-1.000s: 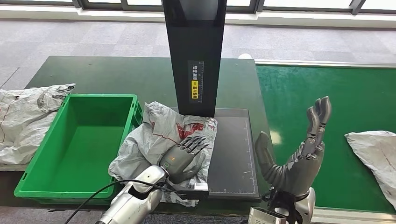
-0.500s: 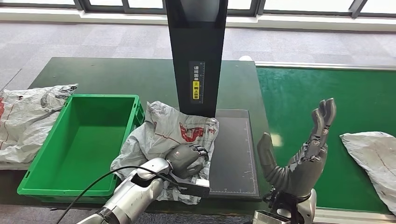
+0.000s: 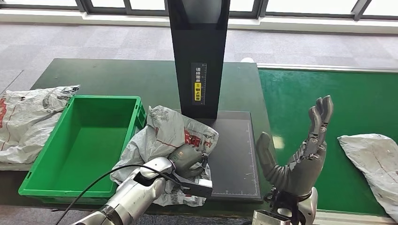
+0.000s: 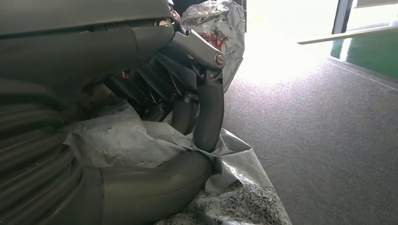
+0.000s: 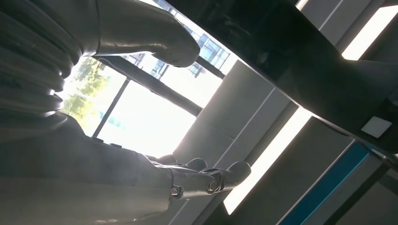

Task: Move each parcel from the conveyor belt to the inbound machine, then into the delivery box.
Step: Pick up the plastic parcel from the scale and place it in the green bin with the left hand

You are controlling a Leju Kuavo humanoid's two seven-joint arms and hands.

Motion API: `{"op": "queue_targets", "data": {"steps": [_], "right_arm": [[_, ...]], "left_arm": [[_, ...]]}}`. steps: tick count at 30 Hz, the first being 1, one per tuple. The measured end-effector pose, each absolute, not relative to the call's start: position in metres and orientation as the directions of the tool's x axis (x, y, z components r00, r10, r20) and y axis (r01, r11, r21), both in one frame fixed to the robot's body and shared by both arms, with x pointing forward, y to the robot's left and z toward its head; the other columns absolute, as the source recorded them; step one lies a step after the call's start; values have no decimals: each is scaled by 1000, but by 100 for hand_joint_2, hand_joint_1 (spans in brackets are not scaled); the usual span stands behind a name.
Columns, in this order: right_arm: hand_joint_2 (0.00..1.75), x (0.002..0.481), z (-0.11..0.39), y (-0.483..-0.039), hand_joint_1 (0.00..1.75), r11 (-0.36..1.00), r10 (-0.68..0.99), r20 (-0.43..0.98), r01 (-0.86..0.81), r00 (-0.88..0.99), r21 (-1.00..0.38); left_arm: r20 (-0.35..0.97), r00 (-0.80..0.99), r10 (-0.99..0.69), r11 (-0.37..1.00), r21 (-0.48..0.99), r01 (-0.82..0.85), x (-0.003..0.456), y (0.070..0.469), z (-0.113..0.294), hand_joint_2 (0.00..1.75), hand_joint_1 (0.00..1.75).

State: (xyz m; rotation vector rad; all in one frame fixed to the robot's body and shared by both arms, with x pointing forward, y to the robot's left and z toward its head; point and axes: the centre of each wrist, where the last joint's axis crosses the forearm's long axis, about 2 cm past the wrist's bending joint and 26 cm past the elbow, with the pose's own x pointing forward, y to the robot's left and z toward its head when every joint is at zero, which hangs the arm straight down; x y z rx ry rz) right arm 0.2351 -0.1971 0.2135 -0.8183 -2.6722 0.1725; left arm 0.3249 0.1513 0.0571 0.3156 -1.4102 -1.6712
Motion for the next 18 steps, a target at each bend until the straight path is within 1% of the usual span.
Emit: {"op": "queue_targets", "data": {"steps": [2, 4, 5, 7, 9, 11, 13, 15, 18], "right_arm": [[175, 235, 214, -197, 0, 824, 566, 280, 521, -775, -224], [175, 234, 215, -197, 0, 817, 576, 267, 528, -773, -232], [175, 232, 215, -197, 0, 812, 583, 260, 536, -770, -232], [175, 226, 215, -198, 0, 800, 599, 251, 555, -761, -228], [175, 222, 214, -199, 0, 793, 608, 251, 566, -753, -224], [175, 220, 213, -199, 0, 792, 610, 251, 568, -752, -223], [175, 218, 211, -199, 0, 794, 607, 253, 566, -753, -222], [175, 216, 209, -199, 0, 797, 604, 255, 562, -755, -223], [175, 214, 207, -199, 0, 799, 601, 255, 559, -757, -223]], "left_arm": [[343, -563, -752, 48, 880, 473, 327, 151, 58, 175, 175], [383, -579, -720, 97, 881, 463, 328, 148, 60, 175, 175], [416, -593, -690, 160, 886, 435, 327, 146, 61, 175, 175], [484, -619, -618, 363, 875, 322, 318, 139, 68, 175, 175], [529, -634, -564, 546, 815, 195, 312, 132, 87, 175, 175], [536, -664, -522, 656, 749, 89, 309, 129, 108, 175, 175], [509, -699, -503, 725, 688, -21, 301, 132, 120, 175, 175], [476, -724, -499, 766, 633, -113, 290, 136, 126, 175, 175], [449, -739, -502, 795, 576, -189, 277, 140, 132, 175, 175]]}}
